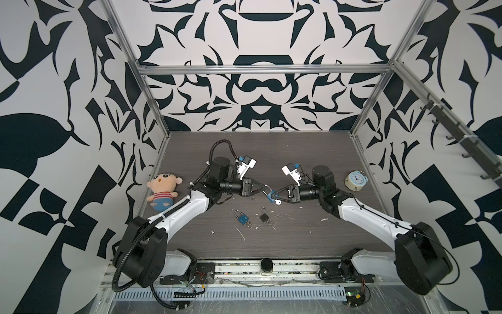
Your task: Lock with the key
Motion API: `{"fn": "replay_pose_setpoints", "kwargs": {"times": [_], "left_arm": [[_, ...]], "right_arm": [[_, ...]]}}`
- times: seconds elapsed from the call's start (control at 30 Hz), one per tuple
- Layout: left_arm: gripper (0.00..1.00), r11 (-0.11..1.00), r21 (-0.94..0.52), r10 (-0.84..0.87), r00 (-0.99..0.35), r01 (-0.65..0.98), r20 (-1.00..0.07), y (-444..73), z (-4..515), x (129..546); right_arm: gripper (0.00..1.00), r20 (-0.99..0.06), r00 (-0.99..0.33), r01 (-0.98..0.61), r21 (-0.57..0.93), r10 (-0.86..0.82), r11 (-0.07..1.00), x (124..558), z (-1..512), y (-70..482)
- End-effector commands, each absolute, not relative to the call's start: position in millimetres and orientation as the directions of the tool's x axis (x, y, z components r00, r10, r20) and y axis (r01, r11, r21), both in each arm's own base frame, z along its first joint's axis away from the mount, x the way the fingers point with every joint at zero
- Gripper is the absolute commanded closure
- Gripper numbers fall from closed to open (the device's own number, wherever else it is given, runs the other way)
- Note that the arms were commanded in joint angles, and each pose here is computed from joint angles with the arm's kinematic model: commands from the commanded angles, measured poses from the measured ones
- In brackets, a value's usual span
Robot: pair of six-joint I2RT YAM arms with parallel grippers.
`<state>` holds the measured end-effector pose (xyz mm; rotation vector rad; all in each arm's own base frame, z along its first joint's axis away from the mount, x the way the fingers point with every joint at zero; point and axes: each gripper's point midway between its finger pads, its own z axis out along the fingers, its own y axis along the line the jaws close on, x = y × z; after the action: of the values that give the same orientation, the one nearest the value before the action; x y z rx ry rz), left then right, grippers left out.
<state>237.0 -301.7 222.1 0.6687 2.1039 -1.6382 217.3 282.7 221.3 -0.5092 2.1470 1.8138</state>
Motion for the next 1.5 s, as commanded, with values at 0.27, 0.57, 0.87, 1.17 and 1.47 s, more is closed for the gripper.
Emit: {"fn": "replay_pose_setpoints", "kwargs": {"times": [0.27,0.57,0.87,1.17,1.47], "left_arm": [[1.0,0.208,-0.802,0.156,-0.829,0.56,-0.538,-303.7,205.4,225.3],[1.0,0.195,-0.817,0.183,-0.838,0.543,-0.514,-306.1,200.4,203.4],[1.0,0.187,-0.824,0.21,-0.841,0.535,-0.498,-311.8,197.6,184.9],[1.0,0.159,-0.82,0.211,-0.83,0.55,-0.516,-313.9,212.2,176.0],[1.0,0.156,-0.823,0.235,-0.829,0.547,-0.507,-321.3,213.1,168.5]], "right_arm": [[1.0,-0.581,-0.814,-0.581,0.813,-0.024,0.035,222.8,274.0,289.8],[1.0,-0.594,-0.804,-0.593,0.803,0.003,0.053,234.2,276.6,292.7],[1.0,-0.603,-0.798,-0.601,0.797,0.016,0.064,241.6,278.8,294.8],[1.0,-0.61,-0.793,-0.606,0.789,0.011,0.104,246.2,272.7,295.4],[1.0,-0.618,-0.786,-0.612,0.782,0.014,0.122,251.4,271.3,297.5]]}}
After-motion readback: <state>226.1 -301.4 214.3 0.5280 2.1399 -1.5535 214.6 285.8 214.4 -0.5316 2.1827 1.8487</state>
